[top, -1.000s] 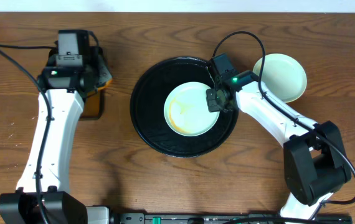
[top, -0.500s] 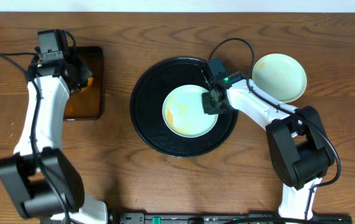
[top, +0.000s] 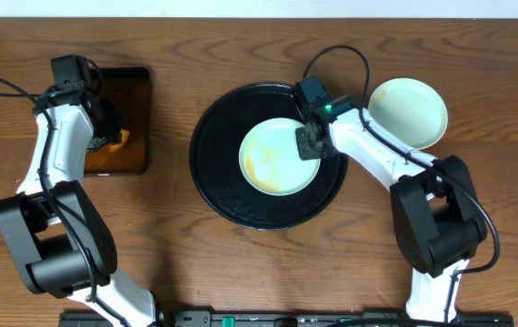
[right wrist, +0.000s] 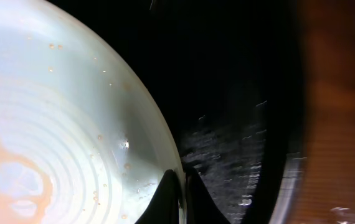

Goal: Clean dirty plates on tray and stack at the side
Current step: 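Lift the second green plate with the right gripper and stack it on the pile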

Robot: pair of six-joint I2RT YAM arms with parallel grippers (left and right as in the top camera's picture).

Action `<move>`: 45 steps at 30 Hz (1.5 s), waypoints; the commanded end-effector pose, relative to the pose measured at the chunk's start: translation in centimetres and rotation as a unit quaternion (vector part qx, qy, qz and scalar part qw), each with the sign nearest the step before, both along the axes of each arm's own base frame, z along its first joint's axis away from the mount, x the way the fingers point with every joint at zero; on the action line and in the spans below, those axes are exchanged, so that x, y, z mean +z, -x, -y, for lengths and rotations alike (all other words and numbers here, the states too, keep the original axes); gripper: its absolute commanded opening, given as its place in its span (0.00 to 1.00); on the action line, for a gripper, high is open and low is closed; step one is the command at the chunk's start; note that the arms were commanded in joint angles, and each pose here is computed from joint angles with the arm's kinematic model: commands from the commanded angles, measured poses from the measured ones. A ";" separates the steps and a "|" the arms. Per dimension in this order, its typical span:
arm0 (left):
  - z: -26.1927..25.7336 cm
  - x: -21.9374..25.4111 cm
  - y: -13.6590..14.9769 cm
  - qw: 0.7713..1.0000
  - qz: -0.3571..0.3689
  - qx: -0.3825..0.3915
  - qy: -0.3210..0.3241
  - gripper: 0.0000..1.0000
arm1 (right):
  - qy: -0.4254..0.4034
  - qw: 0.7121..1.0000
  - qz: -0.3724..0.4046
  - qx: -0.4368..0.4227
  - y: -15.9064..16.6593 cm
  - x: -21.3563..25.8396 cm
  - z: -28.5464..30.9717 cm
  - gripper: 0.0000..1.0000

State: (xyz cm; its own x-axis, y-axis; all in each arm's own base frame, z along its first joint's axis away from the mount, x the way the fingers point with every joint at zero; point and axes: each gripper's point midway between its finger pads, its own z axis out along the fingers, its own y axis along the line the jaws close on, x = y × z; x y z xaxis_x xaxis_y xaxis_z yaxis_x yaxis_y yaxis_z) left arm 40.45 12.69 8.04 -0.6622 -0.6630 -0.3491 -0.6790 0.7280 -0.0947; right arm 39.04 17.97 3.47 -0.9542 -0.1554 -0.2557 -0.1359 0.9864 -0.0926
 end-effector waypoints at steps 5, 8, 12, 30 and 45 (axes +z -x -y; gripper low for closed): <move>-0.1 -0.2 0.4 1.000 -0.006 0.002 0.002 0.08 | 0.187 0.965 0.162 0.092 -2.0 8.6 -1.4 0.01; 0.0 -0.2 0.4 1.000 -0.007 0.003 0.002 0.08 | 0.230 0.949 0.192 0.101 -1.6 9.8 -2.1 0.01; 0.0 -0.2 0.4 1.000 -0.007 0.003 0.002 0.09 | 0.275 0.926 0.236 0.109 -0.9 11.7 -3.5 0.01; 0.0 -0.3 0.6 1.000 -0.011 0.003 0.003 0.08 | 0.307 0.887 0.294 0.177 0.7 18.2 -8.7 0.01; 0.0 -0.3 0.6 1.000 -0.011 0.003 0.003 0.08 | 0.453 0.807 0.299 0.233 -0.4 21.9 -7.8 0.01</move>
State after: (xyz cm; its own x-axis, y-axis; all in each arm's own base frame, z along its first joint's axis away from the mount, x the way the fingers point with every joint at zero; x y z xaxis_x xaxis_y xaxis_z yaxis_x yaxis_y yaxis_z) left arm 40.02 12.59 7.87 -0.6682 -0.6650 -0.3335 -0.6809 0.7273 -0.0860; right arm 39.30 26.09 22.35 -0.5075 -0.8072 -0.3015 -0.1781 0.4406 -0.8799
